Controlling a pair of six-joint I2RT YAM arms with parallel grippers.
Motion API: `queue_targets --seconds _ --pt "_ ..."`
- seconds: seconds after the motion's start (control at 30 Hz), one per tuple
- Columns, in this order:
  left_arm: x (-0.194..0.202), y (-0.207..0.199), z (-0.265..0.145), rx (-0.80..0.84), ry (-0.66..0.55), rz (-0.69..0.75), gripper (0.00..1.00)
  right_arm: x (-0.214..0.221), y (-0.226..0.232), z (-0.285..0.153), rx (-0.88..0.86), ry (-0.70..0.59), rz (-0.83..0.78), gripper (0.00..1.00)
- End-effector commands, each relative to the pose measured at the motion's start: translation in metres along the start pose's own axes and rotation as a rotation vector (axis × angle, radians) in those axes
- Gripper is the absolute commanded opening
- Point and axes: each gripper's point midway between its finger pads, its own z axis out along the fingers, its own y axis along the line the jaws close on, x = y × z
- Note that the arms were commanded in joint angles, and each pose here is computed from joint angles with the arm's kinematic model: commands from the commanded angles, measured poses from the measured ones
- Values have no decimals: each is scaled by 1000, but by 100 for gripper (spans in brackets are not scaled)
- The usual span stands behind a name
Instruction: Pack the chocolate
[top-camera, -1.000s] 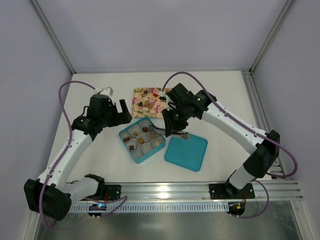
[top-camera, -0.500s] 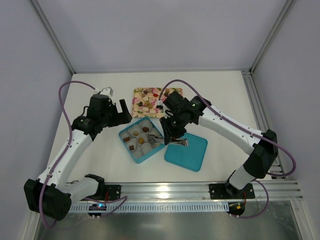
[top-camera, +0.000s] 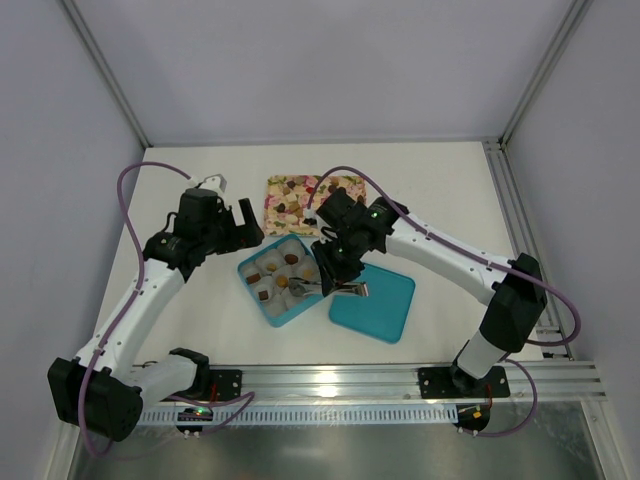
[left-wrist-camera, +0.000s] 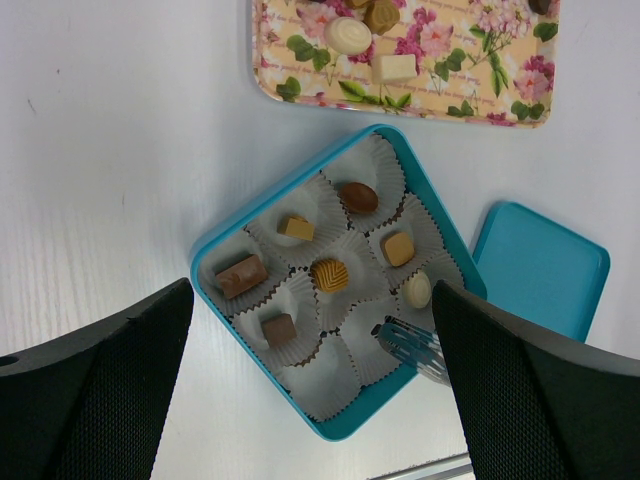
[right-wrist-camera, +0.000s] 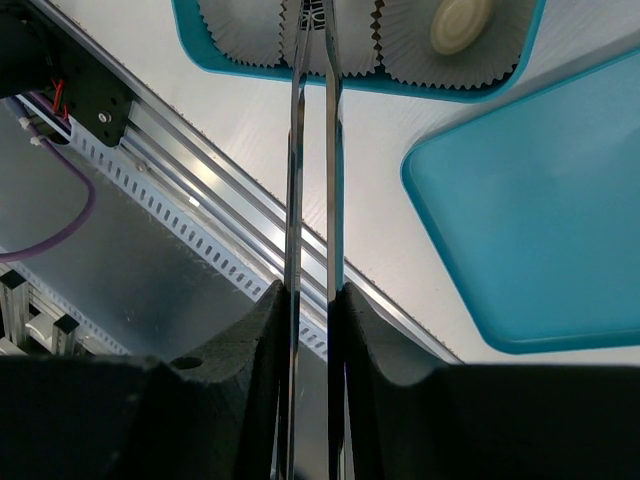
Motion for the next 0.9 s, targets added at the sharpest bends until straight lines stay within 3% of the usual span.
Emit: queue_targets --seconds 0.0,0.87 --pt "-8 -4 -7 16 -39 9 100 -5 8 0 -31 -23 -4 29" --pt "-8 -4 -7 16 -39 8 100 -6 5 9 -19 -17 -10 36"
